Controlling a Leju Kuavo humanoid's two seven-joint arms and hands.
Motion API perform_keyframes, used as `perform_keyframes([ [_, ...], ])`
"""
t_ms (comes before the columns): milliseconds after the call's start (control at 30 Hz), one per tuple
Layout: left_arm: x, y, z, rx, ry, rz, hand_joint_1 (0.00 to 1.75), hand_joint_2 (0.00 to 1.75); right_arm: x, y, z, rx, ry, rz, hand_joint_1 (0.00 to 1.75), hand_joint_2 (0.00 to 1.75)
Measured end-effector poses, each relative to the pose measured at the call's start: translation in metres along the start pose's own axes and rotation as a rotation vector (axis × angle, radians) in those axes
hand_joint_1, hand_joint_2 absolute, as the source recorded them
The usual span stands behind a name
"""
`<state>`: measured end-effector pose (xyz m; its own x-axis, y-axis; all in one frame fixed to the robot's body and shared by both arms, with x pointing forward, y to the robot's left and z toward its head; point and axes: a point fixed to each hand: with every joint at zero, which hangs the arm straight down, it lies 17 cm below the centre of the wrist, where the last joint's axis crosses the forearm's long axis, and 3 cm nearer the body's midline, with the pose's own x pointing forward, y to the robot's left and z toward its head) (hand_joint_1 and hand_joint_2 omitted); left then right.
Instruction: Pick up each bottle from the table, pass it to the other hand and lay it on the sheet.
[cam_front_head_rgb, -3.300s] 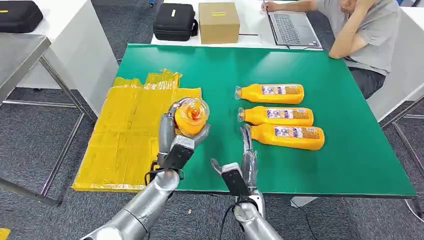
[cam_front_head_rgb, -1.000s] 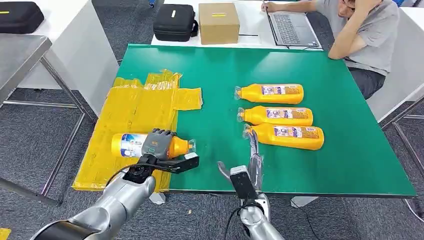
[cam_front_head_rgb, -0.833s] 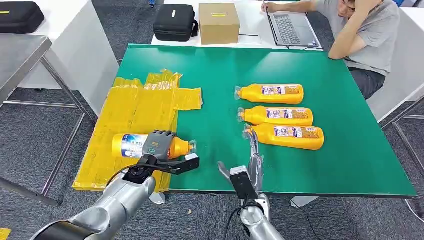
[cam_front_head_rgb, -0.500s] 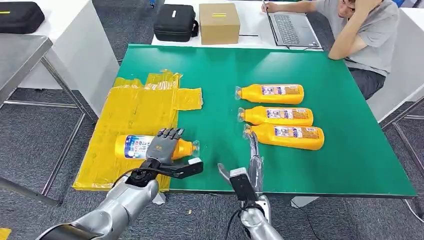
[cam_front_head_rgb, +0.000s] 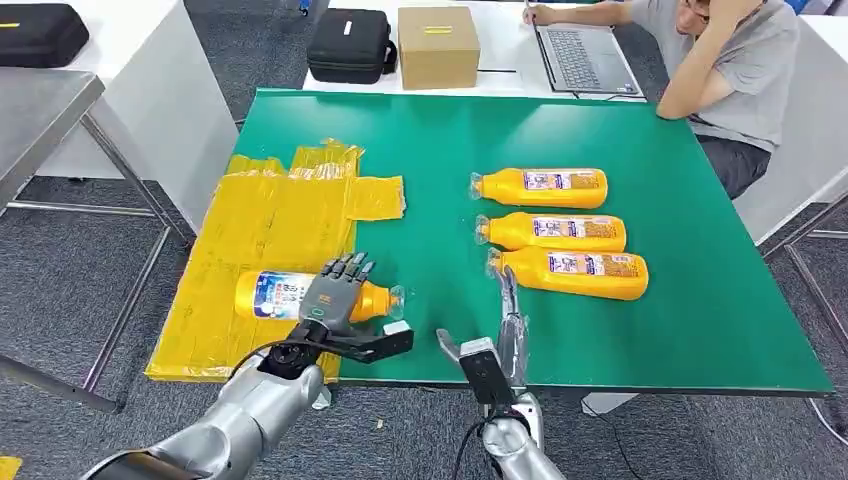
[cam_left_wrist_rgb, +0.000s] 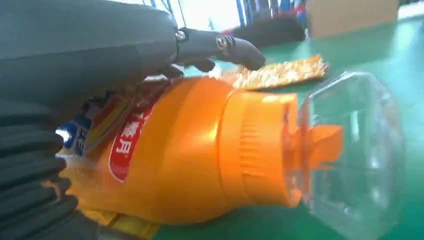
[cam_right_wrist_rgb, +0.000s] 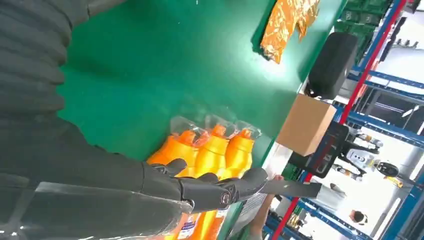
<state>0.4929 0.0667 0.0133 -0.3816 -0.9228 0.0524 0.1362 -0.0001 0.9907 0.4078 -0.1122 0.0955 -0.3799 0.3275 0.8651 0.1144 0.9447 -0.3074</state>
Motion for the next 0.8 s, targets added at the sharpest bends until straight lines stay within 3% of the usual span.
perform_keyframes([
  [400,0.03,0.076,-0.003,0.327,-0.013,-0.039,0.0,1.75,-0.007,-0.006,0.006,-0.014,0.02,0.009,0.0,1.75],
  [800,0.051,0.11,0.004,0.448,-0.058,-0.039,0.0,1.75,-0.007,-0.006,0.007,-0.012,0.02,0.011,0.0,1.75],
])
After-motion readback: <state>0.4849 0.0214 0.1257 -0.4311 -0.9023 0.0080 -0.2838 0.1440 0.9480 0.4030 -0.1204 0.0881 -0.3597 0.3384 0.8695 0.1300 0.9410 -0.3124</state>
